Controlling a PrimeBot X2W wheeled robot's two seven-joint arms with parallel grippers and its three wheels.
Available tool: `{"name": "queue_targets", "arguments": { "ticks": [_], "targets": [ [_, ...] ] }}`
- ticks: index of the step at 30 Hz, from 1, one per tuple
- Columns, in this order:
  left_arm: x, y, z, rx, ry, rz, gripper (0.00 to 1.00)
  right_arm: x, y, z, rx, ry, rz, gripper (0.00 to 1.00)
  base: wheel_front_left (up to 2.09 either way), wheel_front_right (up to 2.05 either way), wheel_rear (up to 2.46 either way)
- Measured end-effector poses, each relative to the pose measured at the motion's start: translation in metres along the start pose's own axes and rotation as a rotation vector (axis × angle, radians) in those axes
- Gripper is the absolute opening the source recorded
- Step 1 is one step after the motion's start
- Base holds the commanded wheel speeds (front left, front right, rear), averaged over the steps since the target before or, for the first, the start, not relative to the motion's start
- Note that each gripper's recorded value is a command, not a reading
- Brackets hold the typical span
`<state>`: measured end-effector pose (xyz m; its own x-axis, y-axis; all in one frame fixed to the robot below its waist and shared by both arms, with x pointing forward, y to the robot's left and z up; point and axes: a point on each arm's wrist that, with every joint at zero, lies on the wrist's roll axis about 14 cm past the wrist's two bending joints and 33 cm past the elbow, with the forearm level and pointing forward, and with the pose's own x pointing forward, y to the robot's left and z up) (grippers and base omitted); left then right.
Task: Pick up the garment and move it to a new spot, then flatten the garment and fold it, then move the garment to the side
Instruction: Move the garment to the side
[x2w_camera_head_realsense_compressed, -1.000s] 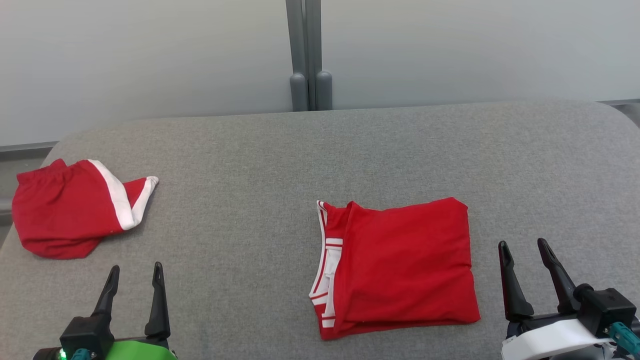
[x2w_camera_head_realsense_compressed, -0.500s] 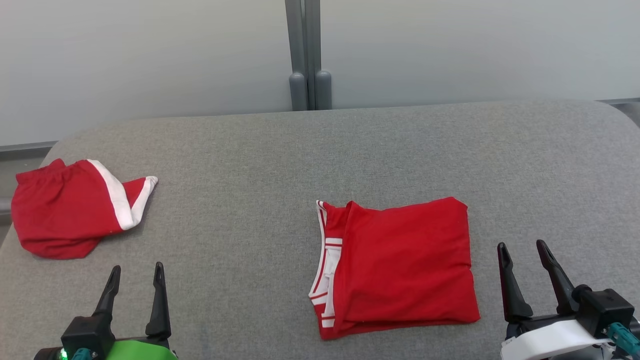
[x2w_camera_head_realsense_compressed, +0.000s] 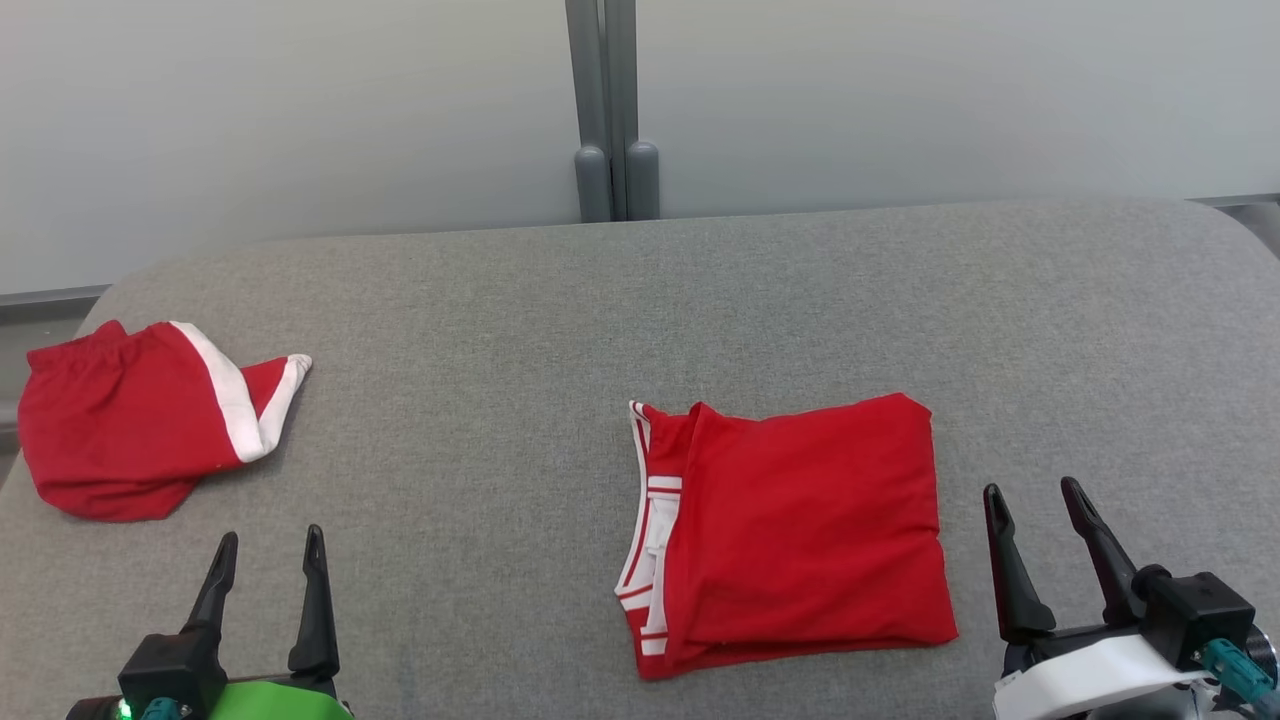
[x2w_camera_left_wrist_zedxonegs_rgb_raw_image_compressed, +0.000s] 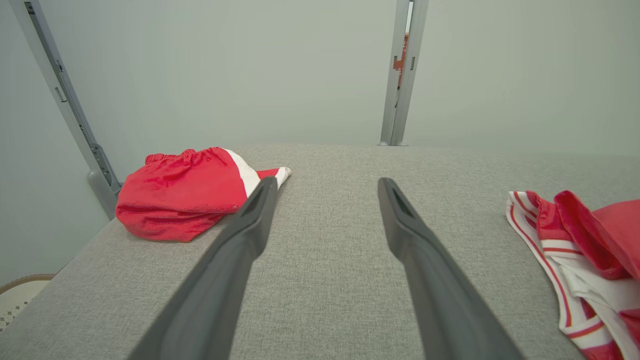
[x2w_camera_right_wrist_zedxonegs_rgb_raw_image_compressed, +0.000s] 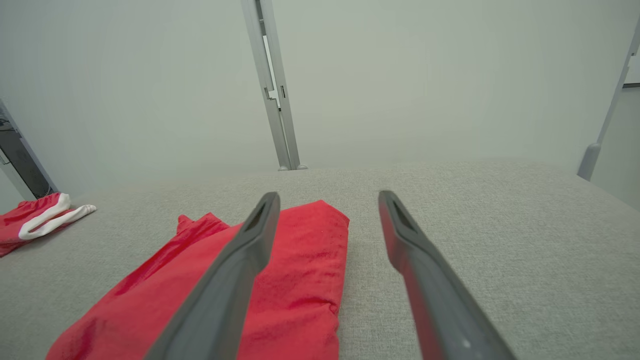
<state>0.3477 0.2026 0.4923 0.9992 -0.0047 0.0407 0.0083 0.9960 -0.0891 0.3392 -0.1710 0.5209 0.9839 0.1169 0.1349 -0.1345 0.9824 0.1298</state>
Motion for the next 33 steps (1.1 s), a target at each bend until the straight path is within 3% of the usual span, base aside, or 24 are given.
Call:
{"name": "queue_targets", "arguments": {
  "ticks": [14, 24, 33],
  "targets": [
    [0.0, 0.002, -0.003, -0.008, 0.008, 0.013, 1.0, 0.043, 0.006, -0.006, -0.059, 0.036, 0.078, 1.0, 0.0, 0.0, 0.0],
    [0.007, 0.002, -0.012, -0.007, 0.037, 0.012, 1.0, 0.058, 0.001, -0.067, -0.05, 0.238, 0.07, 1.0, 0.0, 0.0, 0.0],
    [0.014, 0.005, -0.02, -0.005, 0.06, 0.02, 1.0, 0.044, 0.003, -0.132, -0.004, 0.448, 0.052, 1.0, 0.0, 0.0, 0.0]
  ]
}}
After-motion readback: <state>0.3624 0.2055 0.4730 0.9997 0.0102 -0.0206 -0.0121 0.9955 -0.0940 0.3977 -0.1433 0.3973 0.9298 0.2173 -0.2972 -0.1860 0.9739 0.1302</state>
